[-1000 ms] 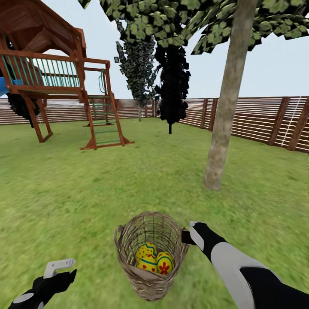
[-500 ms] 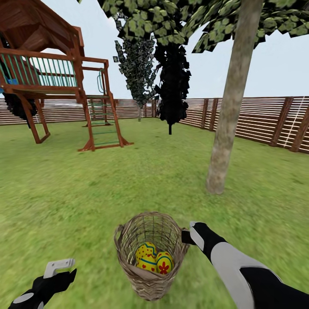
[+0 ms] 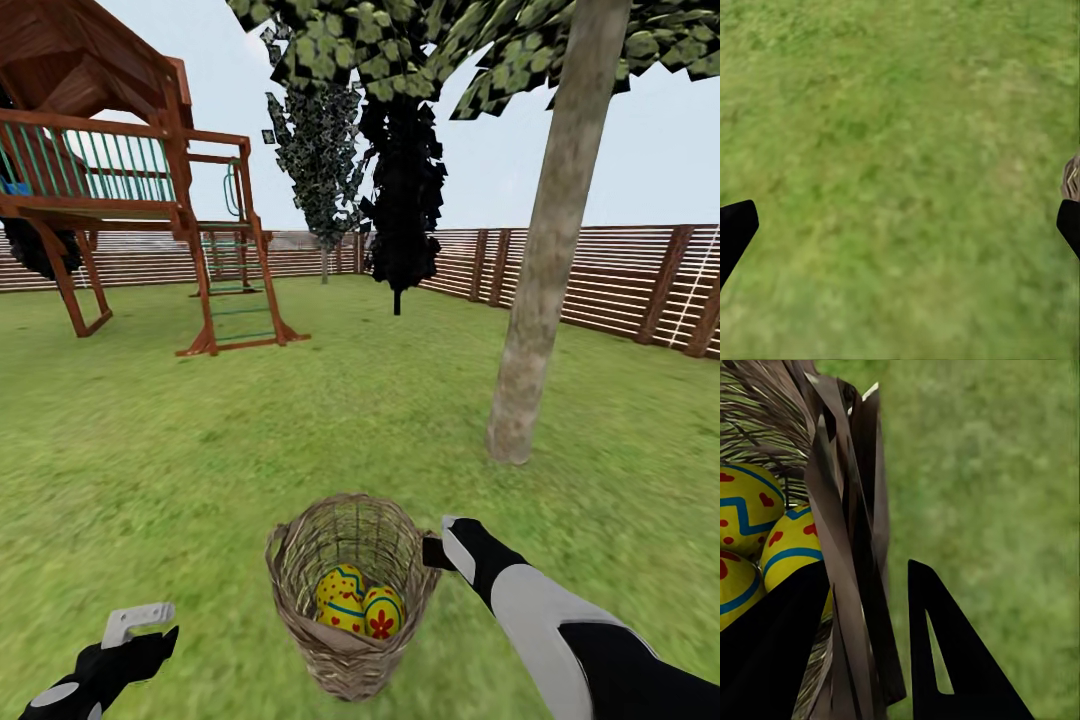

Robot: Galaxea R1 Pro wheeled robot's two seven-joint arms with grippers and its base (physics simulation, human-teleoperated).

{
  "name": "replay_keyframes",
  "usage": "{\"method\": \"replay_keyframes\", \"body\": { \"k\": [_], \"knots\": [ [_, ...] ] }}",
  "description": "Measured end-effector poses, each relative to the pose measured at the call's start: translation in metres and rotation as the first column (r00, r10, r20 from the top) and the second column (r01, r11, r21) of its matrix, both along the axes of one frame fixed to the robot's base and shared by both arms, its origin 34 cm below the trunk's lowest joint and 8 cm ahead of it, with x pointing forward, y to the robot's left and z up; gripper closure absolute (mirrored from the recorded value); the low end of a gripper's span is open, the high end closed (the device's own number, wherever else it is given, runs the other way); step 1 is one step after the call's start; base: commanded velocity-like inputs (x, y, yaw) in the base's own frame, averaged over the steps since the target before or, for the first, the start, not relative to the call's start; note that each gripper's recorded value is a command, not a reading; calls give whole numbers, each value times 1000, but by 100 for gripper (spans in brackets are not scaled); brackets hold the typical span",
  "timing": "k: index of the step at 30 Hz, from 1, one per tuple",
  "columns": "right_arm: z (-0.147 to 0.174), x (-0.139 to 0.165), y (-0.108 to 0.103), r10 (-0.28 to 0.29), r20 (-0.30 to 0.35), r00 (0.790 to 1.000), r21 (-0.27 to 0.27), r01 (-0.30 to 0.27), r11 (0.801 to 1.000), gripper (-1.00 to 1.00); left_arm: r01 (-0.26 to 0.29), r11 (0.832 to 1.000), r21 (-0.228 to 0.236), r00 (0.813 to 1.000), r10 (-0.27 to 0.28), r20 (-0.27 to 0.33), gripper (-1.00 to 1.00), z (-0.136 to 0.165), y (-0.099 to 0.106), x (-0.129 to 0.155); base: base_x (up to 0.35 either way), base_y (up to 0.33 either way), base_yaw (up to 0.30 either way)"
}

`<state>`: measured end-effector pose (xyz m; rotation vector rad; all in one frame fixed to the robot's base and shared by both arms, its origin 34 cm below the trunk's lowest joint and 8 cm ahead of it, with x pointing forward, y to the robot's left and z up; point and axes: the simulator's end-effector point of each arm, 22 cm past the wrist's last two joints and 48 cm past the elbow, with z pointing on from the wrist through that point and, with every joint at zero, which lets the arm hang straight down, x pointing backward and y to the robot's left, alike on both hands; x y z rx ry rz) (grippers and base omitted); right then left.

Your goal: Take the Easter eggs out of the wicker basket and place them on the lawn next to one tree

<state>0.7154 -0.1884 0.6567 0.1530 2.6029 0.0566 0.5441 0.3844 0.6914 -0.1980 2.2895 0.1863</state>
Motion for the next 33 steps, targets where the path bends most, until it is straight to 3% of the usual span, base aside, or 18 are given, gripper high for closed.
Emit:
{"method": "replay_keyframes", "body": {
  "k": [33],
  "knots": [
    [0,0,1,1,0,1000,1,-1,1000,100,0,1000,0,1000,0,1,-100,0,0,0,317,0,0]
  ]
}}
